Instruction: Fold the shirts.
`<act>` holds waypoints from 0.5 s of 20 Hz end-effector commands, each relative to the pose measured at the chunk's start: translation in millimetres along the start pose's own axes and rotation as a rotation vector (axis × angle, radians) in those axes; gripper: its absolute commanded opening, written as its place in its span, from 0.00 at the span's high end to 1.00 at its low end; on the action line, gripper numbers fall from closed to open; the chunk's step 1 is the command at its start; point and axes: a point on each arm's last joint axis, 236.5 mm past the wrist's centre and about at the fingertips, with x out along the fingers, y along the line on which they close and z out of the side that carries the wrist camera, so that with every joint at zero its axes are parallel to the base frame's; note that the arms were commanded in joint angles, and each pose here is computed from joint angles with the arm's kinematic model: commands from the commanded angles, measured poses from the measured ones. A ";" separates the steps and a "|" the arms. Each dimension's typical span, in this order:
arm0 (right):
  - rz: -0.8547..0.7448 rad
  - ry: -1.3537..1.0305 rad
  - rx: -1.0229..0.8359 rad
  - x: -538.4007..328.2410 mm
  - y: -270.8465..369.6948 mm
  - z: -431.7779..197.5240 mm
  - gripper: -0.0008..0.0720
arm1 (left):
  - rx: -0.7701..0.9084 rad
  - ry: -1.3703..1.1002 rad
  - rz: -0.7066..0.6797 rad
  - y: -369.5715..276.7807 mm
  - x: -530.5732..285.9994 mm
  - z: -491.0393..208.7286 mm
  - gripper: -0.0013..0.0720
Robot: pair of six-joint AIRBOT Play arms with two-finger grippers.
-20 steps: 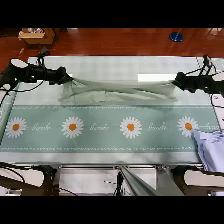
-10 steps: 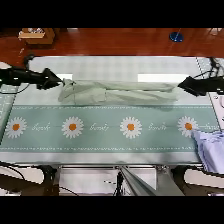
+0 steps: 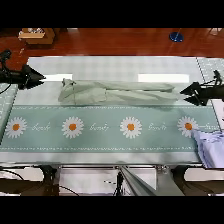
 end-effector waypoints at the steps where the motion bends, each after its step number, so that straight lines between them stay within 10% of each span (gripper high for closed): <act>1: 0.053 0.090 0.021 37.8 15.3 -15.2 0.25 | 0.006 0.005 -0.003 -3.4 -1.1 -1.5 0.43; 5: 0.024 0.134 0.035 81.1 28.3 -28.8 0.34 | 0.010 0.013 -0.006 -5.8 0.7 -3.2 0.43; 7: 0.038 0.114 0.024 79.8 37.3 -24.8 0.84 | 0.010 0.020 -0.009 -6.7 0.6 -4.8 0.43; 10: 0.079 0.050 -0.063 40.8 59.3 -9.5 0.96 | 0.008 0.026 -0.050 -18.5 -0.3 -6.6 0.51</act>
